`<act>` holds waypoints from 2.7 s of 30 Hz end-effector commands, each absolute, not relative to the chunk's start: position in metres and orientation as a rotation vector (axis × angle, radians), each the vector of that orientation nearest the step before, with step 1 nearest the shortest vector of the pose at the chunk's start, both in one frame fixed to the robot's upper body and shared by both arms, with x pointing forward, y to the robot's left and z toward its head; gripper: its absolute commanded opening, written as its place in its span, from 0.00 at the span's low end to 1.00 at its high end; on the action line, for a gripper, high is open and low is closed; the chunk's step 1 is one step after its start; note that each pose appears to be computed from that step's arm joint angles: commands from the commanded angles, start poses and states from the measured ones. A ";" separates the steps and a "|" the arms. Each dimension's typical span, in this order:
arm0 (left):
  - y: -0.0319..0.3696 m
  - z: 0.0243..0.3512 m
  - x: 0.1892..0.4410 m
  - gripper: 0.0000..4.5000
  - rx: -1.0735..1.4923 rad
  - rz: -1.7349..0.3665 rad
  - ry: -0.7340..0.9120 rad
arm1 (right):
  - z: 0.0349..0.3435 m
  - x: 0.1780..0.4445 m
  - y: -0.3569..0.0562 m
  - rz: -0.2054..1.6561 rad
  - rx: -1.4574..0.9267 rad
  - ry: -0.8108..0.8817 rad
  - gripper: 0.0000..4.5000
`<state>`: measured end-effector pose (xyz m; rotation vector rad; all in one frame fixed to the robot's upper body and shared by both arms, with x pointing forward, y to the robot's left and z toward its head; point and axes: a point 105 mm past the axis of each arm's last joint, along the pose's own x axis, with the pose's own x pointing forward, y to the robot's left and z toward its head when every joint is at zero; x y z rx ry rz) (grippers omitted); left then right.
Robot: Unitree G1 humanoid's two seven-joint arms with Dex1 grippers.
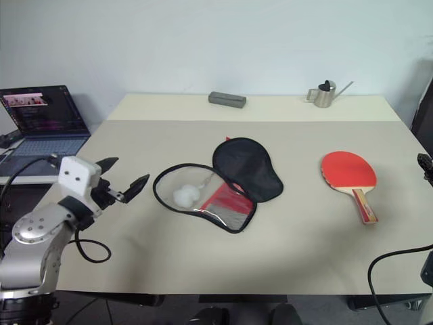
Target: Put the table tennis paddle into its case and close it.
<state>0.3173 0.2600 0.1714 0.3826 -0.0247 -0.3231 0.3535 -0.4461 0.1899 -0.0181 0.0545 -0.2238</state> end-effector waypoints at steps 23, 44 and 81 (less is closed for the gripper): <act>0.300 0.190 0.320 1.00 0.361 -0.254 -0.093 | 0.221 0.370 -0.382 0.244 -0.023 -0.070 0.56; 0.289 0.188 0.325 1.00 0.272 -0.393 -0.053 | 0.210 0.357 -0.306 0.683 0.003 0.010 0.56; 0.207 0.203 0.334 1.00 0.142 -0.809 -0.067 | 0.157 0.448 -0.126 0.739 -0.111 0.241 0.56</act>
